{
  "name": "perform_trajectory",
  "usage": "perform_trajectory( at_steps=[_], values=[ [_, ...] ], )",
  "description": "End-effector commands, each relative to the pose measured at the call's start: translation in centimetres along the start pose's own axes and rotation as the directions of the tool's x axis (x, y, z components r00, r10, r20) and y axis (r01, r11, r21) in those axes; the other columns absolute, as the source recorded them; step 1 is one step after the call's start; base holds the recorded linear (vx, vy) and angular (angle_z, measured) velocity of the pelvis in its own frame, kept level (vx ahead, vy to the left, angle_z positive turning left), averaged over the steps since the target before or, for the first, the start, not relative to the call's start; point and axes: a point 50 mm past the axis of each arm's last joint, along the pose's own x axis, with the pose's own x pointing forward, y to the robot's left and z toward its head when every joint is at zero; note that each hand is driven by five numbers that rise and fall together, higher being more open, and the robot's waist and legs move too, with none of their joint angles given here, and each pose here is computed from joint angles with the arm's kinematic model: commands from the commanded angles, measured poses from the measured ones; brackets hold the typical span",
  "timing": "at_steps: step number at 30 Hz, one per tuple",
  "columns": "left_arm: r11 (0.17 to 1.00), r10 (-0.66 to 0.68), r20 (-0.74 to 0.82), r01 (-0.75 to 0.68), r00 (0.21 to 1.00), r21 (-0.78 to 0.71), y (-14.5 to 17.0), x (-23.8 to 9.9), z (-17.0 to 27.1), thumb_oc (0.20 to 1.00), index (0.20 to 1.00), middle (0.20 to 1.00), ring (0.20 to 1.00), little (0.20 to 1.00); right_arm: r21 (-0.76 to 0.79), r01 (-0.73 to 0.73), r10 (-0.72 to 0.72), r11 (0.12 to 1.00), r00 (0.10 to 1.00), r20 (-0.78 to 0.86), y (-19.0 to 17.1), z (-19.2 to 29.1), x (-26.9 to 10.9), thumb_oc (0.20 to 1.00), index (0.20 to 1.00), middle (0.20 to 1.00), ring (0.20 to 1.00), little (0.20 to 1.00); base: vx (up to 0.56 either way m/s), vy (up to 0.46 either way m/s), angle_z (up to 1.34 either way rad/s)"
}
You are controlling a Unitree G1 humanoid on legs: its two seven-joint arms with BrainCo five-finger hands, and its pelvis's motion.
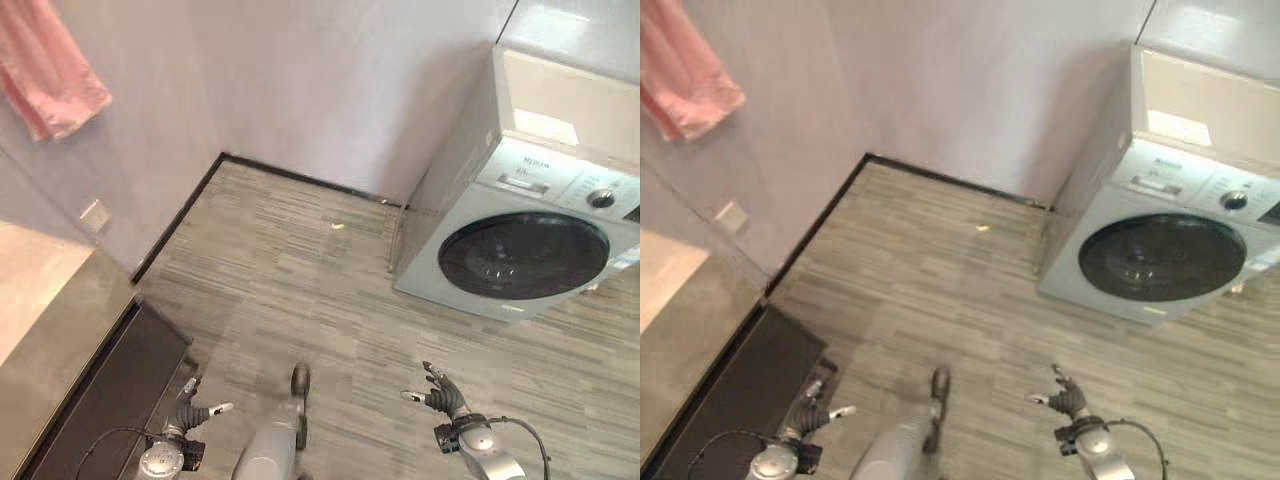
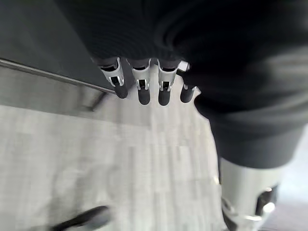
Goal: Put brush and paste in cup on sink, flatten towel.
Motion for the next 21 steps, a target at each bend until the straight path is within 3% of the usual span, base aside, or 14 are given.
perform_trajectory(
  at_steps=[1,11,21],
  values=[
    [0.999,0.019,0.121,-0.023,0.992,0.032,1.4,0.4,2.5,1.000,1.000,1.000,1.000,1.000,0.004,0.023,-0.023,1.000,0.995,0.101,-1.1,1.9,0.1,1.000,1.000,1.000,1.000,1.000,0.49,0.354,-0.48],
    [0.993,-0.008,0.131,-0.007,0.991,0.120,1.8,0.6,2.9,1.000,1.000,1.000,1.000,1.000,0.001,-0.031,0.031,1.000,0.991,0.132,0.4,2.9,0.3,1.000,1.000,1.000,1.000,1.000,0.22,0.216,0.06],
    [0.987,-0.054,0.173,0.026,0.984,0.158,0.0,1.5,4.3,1.000,1.000,1.000,1.000,1.000,-0.008,-0.034,0.035,0.999,0.990,0.138,-0.2,2.3,-0.4,1.000,1.000,1.000,1.000,1.000,0.23,-0.004,1.12]
  ],
)
